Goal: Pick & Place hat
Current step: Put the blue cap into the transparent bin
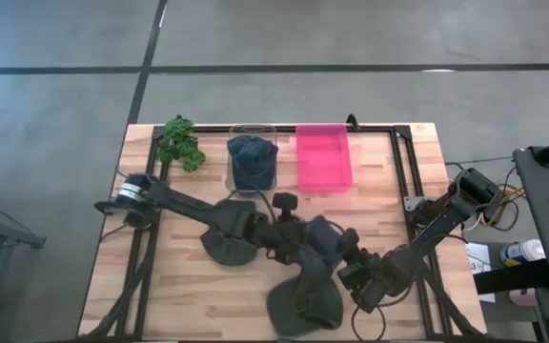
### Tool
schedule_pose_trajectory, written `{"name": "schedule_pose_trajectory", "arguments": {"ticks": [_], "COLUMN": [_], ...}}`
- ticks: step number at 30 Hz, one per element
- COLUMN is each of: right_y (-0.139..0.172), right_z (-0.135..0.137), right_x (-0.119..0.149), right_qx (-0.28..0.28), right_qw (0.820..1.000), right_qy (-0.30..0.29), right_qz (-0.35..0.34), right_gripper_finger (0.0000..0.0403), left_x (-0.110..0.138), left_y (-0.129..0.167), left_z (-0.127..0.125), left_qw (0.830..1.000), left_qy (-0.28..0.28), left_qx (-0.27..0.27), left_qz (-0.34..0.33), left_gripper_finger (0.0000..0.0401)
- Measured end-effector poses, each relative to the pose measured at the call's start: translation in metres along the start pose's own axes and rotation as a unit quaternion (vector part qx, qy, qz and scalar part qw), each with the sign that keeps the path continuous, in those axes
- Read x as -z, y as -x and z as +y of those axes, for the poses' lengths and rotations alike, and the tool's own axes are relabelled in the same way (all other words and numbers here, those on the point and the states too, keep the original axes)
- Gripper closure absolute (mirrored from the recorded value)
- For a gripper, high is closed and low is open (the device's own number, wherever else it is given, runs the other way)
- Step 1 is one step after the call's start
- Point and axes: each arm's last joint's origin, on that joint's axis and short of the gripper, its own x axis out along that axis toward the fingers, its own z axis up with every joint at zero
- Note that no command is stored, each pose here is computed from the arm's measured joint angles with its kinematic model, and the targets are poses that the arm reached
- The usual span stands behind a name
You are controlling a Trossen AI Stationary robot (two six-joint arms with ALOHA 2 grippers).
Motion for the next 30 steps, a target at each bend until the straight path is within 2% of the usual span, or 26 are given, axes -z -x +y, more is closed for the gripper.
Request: {"name": "schedule_pose_trajectory", "arguments": {"ticks": [4, 8, 10, 14, 16, 21, 27, 30], "right_y": [-0.006, -0.016, -0.020, -0.027, -0.030, -0.034, -0.035, -0.034], "right_z": [0.002, 0.006, 0.006, 0.004, 0.002, -0.004, -0.008, -0.009], "right_x": [0.006, 0.015, 0.019, 0.025, 0.025, 0.026, 0.025, 0.021], "right_qx": [-0.002, -0.009, -0.005, -0.002, 0.001, 0.006, 0.042, 0.041], "right_qw": [1.000, 0.999, 0.999, 0.998, 0.998, 0.997, 0.996, 0.997], "right_qy": [-0.004, -0.019, -0.024, -0.021, -0.027, -0.036, -0.032, -0.038], "right_qz": [0.015, 0.038, 0.046, 0.061, 0.064, 0.073, 0.068, 0.061], "right_gripper_finger": [0.0390, 0.0390, 0.0390, 0.0390, 0.0390, 0.0390, 0.0390, 0.0390], "left_x": [0.001, 0.014, 0.018, 0.011, 0.010, 0.020, 0.038, 0.048], "left_y": [0.015, 0.019, 0.019, 0.019, 0.013, -0.002, -0.032, -0.047], "left_z": [0.009, 0.011, 0.007, -0.005, -0.014, -0.035, -0.063, -0.073], "left_qw": [1.000, 0.999, 0.998, 0.990, 0.984, 0.976, 0.964, 0.967], "left_qy": [0.005, -0.014, -0.004, 0.061, 0.081, 0.093, 0.104, 0.099], "left_qx": [0.003, 0.016, 0.031, 0.128, 0.159, 0.199, 0.243, 0.234], "left_qz": [-0.007, 0.048, 0.059, 0.017, 0.001, 0.008, -0.006, 0.000], "left_gripper_finger": [0.0401, 0.0401, 0.0401, 0.0401, 0.0401, 0.0401, 0.0401, 0.0401]}}
